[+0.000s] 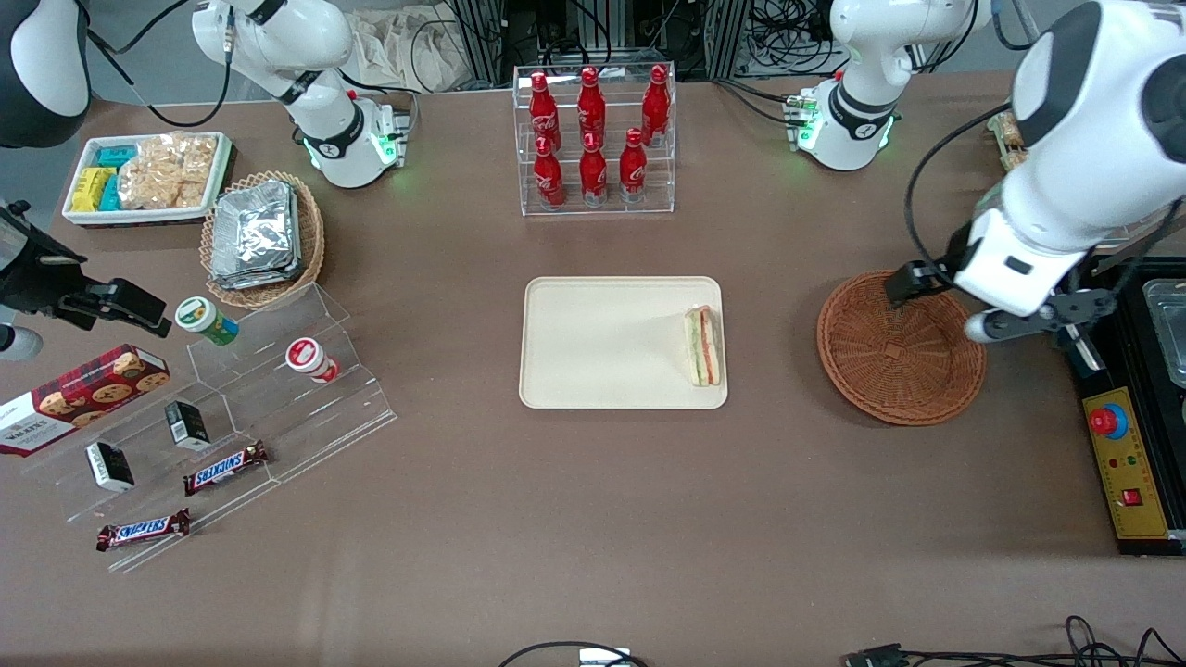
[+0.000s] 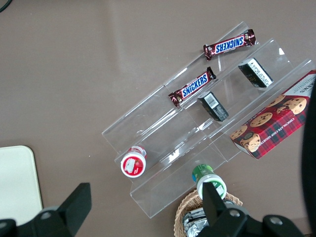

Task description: Place sandwich from basket to tray

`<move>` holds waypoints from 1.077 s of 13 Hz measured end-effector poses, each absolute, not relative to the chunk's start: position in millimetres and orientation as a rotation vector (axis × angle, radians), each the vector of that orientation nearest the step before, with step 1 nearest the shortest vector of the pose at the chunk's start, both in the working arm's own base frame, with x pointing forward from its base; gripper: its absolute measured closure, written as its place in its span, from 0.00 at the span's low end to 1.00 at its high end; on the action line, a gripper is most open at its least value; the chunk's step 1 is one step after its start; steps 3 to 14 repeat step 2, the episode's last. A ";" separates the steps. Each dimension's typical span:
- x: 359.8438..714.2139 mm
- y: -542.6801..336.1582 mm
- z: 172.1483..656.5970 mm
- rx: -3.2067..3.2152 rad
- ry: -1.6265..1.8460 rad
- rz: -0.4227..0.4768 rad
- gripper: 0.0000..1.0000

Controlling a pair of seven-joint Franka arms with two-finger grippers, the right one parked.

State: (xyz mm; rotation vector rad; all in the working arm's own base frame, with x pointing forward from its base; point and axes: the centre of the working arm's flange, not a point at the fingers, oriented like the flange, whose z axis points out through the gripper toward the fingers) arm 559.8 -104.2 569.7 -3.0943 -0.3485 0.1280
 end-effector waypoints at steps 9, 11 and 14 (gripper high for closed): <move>559.8 -89.1 579.0 -3.093 -0.390 0.102 0.00; 559.8 -89.1 579.0 -3.093 -0.390 0.102 0.00; 559.8 -89.1 579.0 -3.093 -0.390 0.102 0.00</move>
